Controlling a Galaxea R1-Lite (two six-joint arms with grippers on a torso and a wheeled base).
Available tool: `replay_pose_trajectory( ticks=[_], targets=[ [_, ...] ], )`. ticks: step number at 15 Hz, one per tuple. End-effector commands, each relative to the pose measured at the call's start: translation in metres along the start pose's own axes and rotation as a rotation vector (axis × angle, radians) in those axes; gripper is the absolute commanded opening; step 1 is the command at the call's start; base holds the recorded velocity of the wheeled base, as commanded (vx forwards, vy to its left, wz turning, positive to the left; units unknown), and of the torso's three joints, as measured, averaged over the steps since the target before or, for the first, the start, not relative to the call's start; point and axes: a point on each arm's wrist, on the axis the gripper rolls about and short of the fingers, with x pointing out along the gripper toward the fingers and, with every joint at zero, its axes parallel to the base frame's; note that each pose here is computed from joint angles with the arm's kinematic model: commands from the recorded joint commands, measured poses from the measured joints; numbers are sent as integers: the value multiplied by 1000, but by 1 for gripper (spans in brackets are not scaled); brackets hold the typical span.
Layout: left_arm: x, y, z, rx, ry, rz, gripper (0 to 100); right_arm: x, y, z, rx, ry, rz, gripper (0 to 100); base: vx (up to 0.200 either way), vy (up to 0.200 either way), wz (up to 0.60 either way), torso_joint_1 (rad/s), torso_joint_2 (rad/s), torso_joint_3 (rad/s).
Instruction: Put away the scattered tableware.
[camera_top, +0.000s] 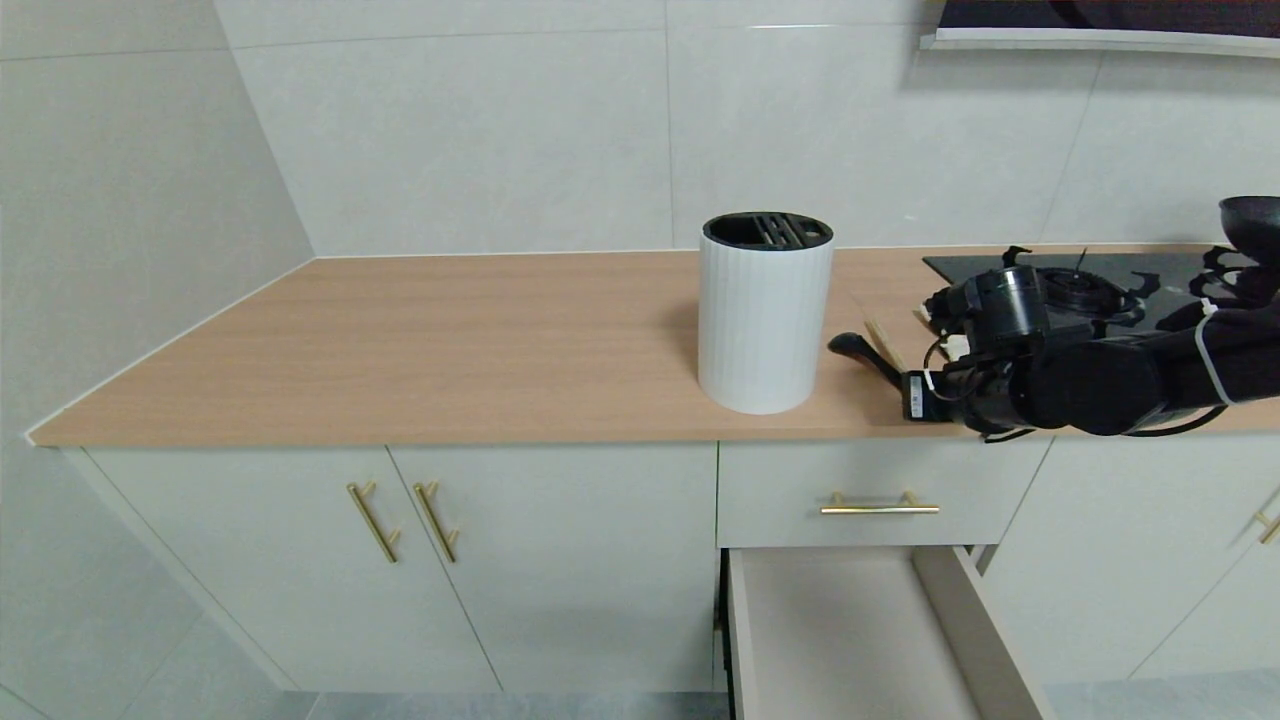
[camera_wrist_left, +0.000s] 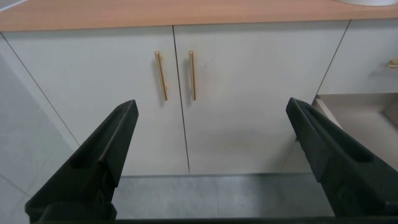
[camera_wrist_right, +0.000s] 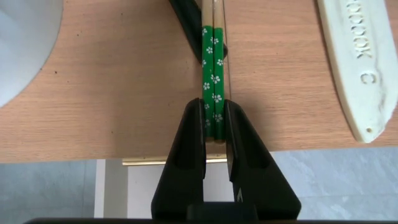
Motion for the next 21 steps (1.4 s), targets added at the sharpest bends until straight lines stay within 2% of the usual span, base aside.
replay_pose_trajectory(
  ticks=[1,3,4,6,7,9,12,13,15,17,21],
  targets=[
    [0,0,0,0,0,0,100,-11,-2,7,8,-27,5,0,0,0,0,0,0,0],
    [0,0,0,0,0,-1,100,-35,-6,19,30,-75,17,0,0,0,0,0,0,0],
    [0,0,0,-2,0,0,100,-61,-11,25,57,-110,38,0,0,0,0,0,0,0],
    [0,0,0,-2,0,-1,100,-115,-23,22,73,-163,72,0,0,0,0,0,0,0],
    [0,0,0,0,0,0,100,-136,-27,13,65,-157,90,0,0,0,0,0,0,0],
    [0,0,0,0,0,0,100,-169,-35,0,49,-128,124,0,0,0,0,0,0,0],
    [0,0,0,0,0,0,100,-211,-45,-12,24,-63,258,0,0,0,0,0,0,0],
    [0,0,0,0,0,0,100,-230,-50,-19,12,-3,371,0,0,0,0,0,0,0],
    [0,0,0,0,0,0,100,-247,-54,-25,-5,69,496,0,0,0,0,0,0,0],
    [0,0,0,-2,0,-1,100,-253,-55,-31,-34,82,564,0,0,0,0,0,0,0],
    [0,0,0,0,0,-1,100,-243,-53,-42,-97,127,578,0,0,0,0,0,0,0]
  ],
)
